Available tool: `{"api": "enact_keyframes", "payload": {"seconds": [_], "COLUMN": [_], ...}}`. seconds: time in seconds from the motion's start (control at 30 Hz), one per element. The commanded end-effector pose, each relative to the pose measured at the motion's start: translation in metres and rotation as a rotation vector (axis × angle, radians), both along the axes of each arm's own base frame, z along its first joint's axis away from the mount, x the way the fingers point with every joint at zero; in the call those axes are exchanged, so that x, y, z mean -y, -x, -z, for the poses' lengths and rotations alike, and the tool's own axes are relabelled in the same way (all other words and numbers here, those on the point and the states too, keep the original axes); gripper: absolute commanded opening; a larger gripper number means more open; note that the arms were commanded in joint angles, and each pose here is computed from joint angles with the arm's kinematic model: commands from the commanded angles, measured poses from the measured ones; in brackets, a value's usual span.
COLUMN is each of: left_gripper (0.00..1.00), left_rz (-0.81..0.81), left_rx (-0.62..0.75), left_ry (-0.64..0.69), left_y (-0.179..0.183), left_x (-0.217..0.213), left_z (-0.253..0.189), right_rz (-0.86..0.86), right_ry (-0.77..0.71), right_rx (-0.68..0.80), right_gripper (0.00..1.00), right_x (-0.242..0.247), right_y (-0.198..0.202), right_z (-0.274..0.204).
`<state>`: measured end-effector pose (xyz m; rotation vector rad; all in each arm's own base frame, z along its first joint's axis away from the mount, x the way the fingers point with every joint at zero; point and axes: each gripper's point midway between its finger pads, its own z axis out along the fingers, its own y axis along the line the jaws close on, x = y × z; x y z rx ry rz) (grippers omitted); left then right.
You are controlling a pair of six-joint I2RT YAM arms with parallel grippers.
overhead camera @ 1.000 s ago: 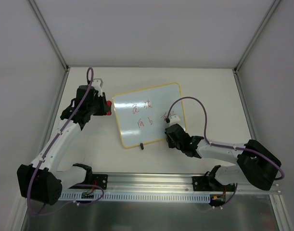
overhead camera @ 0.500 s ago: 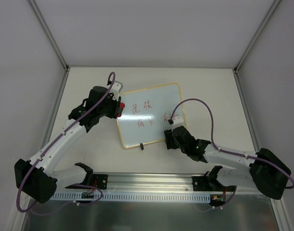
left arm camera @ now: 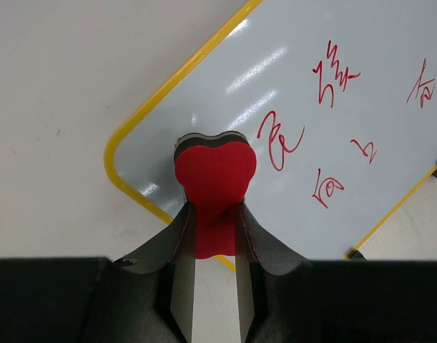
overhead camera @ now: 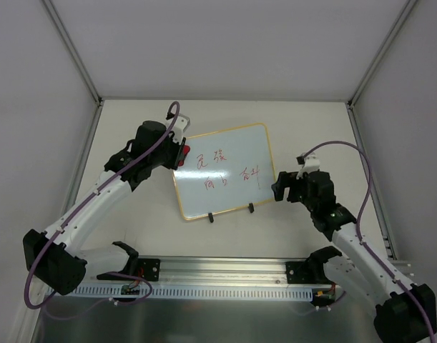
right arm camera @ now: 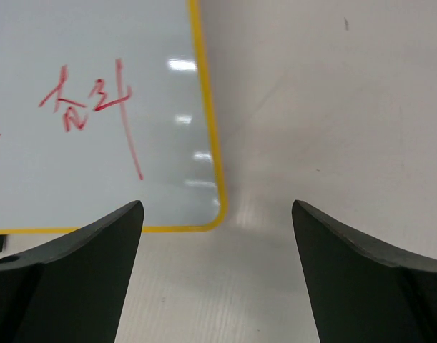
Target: Erase the whiteboard
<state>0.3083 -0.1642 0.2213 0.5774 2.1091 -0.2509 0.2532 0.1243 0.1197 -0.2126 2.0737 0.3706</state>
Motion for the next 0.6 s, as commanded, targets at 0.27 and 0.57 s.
{"api": "enact_keyframes", "payload": {"seconds": [0.27,0.57], "left_gripper": [0.15,0.14], "left_rz": [0.085,0.129], "left_rx": [0.033,0.029], "left_ry": [-0.074,-0.119], "left_y": [-0.005,-0.016], "left_x": [0.014,0.025], "left_z": [-0.004,0.002], "right_rz": [-0.218,-0.321], "right_ry": [-0.195,-0.192], "right_rx": [-0.054,-0.137], "right_gripper": [0.66,0.57], "right_x": [-0.003,-0.014], "right_y": [-0.051,-0.057], "right_z": [-0.02,0.005]}}
